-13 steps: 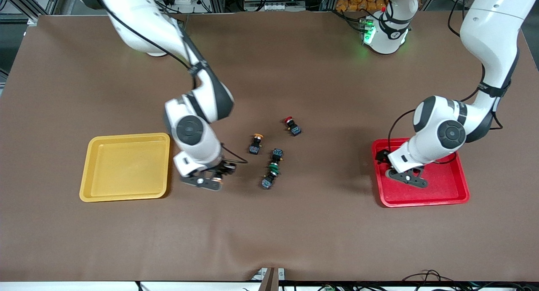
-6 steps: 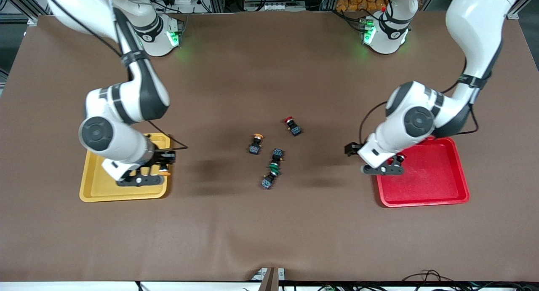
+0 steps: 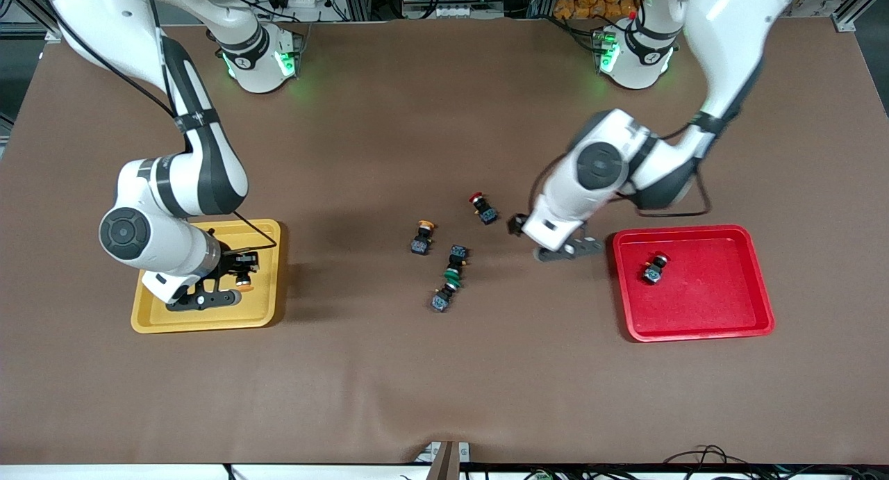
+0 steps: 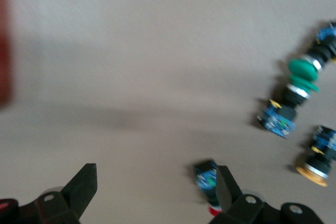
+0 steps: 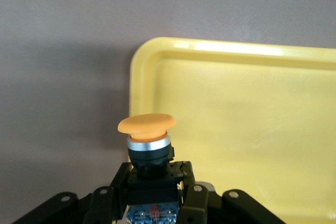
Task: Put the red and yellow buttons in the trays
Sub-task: 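Carry the yellow button to the yellow tray while the left gripper returns, then grasp a red button with the left gripper while the right gripper withdraws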
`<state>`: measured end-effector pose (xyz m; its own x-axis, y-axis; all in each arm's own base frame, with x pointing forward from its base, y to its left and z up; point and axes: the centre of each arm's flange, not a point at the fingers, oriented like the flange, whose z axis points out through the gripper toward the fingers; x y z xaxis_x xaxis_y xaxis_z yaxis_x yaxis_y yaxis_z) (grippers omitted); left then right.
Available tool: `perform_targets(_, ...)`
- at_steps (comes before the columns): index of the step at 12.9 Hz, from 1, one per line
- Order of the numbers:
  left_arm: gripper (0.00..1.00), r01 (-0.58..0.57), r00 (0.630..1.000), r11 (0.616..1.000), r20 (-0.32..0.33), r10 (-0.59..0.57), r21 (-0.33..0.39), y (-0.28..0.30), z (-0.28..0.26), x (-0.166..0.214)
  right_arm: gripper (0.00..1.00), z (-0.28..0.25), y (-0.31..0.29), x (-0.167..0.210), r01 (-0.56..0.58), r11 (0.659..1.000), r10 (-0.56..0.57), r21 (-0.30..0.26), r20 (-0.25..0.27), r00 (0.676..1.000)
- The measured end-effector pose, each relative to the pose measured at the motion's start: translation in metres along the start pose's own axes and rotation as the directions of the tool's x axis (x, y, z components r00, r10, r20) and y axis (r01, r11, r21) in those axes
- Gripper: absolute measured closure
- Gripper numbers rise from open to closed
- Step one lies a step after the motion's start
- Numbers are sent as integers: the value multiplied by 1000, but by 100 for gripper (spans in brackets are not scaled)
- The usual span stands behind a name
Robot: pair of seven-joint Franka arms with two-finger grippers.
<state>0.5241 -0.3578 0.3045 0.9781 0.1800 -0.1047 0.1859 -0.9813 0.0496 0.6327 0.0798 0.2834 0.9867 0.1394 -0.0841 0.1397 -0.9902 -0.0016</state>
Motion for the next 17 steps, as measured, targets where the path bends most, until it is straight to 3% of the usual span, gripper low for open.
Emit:
perform_targets(2, 0, 35, 999, 999, 18, -36, 7, 21, 13, -22, 57, 27, 16, -6, 18, 1000, -19, -13, -24, 1000)
perform_targets(5, 0, 85, 996, 996, 35, -85, -11, 27, 42, -27, 57, 61, 28, -10, 18, 1000, -19, -25, -12, 1000)
perform_targets(10, 0, 163, 986, 985, -56, -159, 64, 52, 110, -63, 57, 90, 29, -14, 18, 999, -18, -32, 0, 1000)
perform_targets(16, 0, 181, 983, 982, -52, -178, 60, 52, 120, -63, 0, 76, 34, -13, 10, 999, -10, -33, -7, 1000)
perform_targets(17, 0, 185, 982, 981, -48, -182, 51, 55, 123, -66, 0, 62, 36, -13, 5, 1000, -5, -30, -4, 1000)
